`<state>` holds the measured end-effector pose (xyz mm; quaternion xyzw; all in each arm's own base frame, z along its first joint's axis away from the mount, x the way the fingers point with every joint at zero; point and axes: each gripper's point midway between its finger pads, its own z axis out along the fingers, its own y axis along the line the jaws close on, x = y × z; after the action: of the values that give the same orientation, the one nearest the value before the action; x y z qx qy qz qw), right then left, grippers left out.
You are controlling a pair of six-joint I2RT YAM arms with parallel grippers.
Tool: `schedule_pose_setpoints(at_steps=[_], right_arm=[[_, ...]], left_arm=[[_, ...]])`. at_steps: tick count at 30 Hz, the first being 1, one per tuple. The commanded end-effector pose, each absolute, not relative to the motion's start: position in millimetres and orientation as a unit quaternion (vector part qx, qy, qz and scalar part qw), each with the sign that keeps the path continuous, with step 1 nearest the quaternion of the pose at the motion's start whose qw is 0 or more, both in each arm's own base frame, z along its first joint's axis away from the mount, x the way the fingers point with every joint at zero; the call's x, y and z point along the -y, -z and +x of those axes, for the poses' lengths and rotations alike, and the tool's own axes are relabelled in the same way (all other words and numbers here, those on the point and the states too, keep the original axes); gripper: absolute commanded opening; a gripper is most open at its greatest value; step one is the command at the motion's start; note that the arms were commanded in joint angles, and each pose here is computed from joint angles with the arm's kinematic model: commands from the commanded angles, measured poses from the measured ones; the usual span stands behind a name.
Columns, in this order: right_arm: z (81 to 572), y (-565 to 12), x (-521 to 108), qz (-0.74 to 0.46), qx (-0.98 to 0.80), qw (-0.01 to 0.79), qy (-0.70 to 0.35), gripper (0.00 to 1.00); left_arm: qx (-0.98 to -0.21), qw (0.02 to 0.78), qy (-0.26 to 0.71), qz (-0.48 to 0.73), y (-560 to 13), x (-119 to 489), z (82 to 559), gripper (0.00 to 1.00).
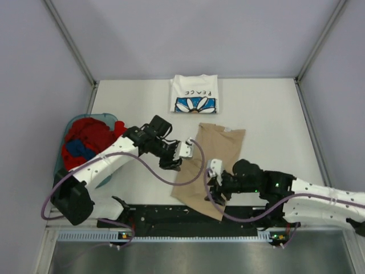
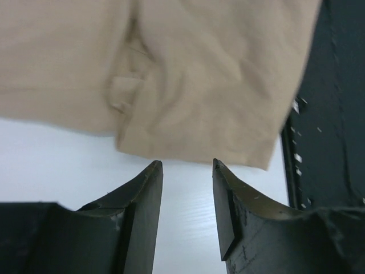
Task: Fold and stack the t-shirts
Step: Fold the long partially folded tshirt into a neat square
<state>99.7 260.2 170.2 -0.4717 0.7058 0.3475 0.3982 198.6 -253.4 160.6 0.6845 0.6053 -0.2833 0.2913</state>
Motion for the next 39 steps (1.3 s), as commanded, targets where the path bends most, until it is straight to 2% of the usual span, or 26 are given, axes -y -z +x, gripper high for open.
schedule_pose_setpoints(at_steps=[1,4,7,10,15,20,23,28,39], right_arm=[[54,-163,-275,-0.51,-0.705,0.366,-0.331,0.58],[33,-142,-282,-0.495,-0.734,0.331,-0.326,0.58],[38,-98,-265,-0.463,-0.8,0.293,-0.244,0.56],[41,-78,-255,-0.446,-0.822,0.294,-0.199,0.56],[45,-81,-252,-0.42,-0.831,0.305,-0.201,0.57],[29,-52,-237,-0.332,-0.892,0.239,-0.194,0.57],[27,-46,-227,-0.254,-0.914,0.23,-0.214,0.56],[27,-42,-216,-0.206,-0.923,0.228,-0.232,0.56],[-1,-20,-226,-0.209,-0.927,0.155,-0.271,0.49]], left_arm=[[-0.552,0.158,0.326,0.751,-116,210,122,0.47],[-0.538,0.156,0.303,0.771,-99,203,115,0.54],[-0.536,0.15,0.282,0.781,-81,207,113,0.57],[-0.532,0.146,0.269,0.789,-68,208,108,0.58],[-0.535,0.143,0.282,0.783,-55,211,104,0.62],[-0.544,0.152,0.281,0.776,-50,224,106,0.63],[-0.542,0.154,0.278,0.778,-47,224,106,0.63],[-0.547,0.141,0.252,0.786,-34,219,108,0.6],[-0.552,0.12,0.212,0.797,-17,214,107,0.48]])
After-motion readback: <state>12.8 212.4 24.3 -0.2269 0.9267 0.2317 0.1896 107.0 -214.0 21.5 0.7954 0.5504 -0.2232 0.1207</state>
